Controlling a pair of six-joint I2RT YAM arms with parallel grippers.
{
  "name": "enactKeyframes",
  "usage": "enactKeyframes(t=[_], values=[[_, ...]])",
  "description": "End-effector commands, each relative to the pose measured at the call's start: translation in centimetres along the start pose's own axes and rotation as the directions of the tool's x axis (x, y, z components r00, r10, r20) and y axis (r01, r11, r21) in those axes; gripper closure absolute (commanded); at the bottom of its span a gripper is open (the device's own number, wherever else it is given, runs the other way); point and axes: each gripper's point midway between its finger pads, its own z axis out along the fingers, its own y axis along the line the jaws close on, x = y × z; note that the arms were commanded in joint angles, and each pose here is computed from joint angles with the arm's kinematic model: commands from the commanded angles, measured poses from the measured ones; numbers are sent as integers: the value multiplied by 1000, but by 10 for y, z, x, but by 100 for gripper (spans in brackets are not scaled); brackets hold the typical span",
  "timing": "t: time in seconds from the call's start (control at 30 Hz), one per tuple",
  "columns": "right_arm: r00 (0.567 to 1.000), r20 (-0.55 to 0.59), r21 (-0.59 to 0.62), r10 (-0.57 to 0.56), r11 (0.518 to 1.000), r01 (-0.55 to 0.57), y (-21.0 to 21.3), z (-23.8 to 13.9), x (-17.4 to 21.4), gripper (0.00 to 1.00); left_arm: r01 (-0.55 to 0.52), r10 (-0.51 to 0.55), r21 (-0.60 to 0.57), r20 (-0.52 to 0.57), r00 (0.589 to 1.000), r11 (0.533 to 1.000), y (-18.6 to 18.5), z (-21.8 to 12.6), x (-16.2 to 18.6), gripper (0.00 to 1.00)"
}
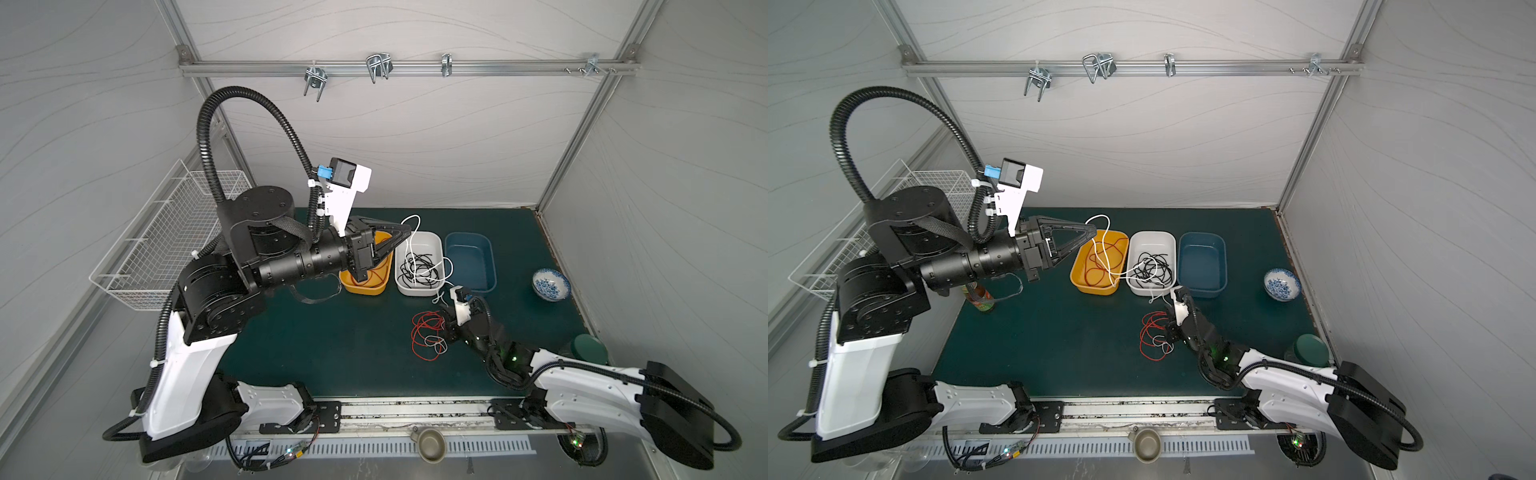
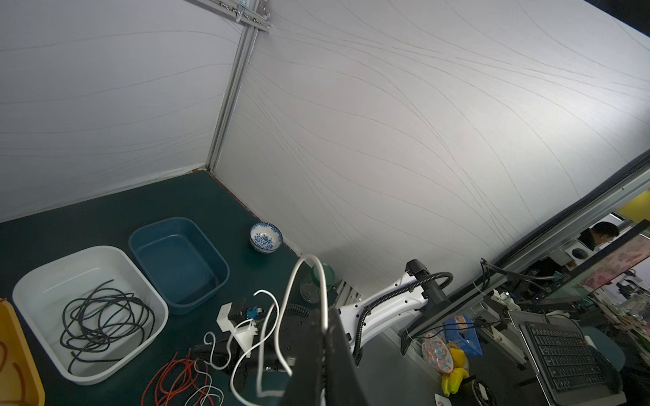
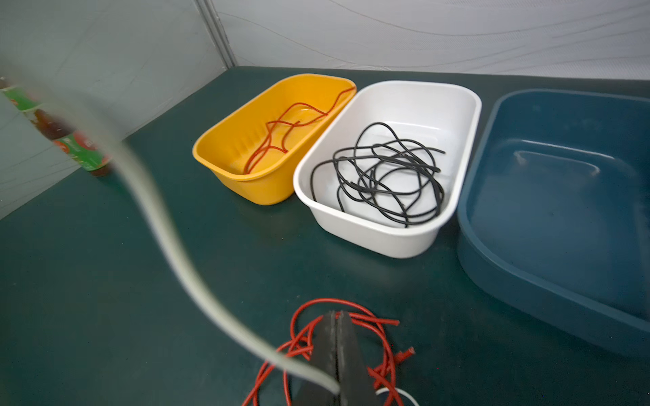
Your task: Untangle the cables
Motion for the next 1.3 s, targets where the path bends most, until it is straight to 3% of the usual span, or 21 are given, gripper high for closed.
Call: enactKeyframes(t=[0.0,0.1,0.2,0.5,0.9,1.27], values=[[992,-79,124,97,989,-86,-35,-6,29,100,-48,48,13,54,997,999,-10,-8,-17,100],[978,-120,181,170,972,-147,-54,-13,46,100,-57,55,19,67,996,998,-12,-8,-22,100],[976,-99,161,195,971,-178,-56,-21,43,100,-57,56,21,57,997,998,-10,1,-21,100],[972,51,80,231,969,-234,-53,-71,-12,100,-98,96,-31,-52,994,995,24,65,5,100],[957,129,20,260,964,-265,-51,-118,-56,100,-9,8,-4,-86,996,1000,93,170,20,100],[960,151,-98,235,970,-222,-33,-140,-79,100,35,-55,-102,-196,979,994,187,275,77,100]])
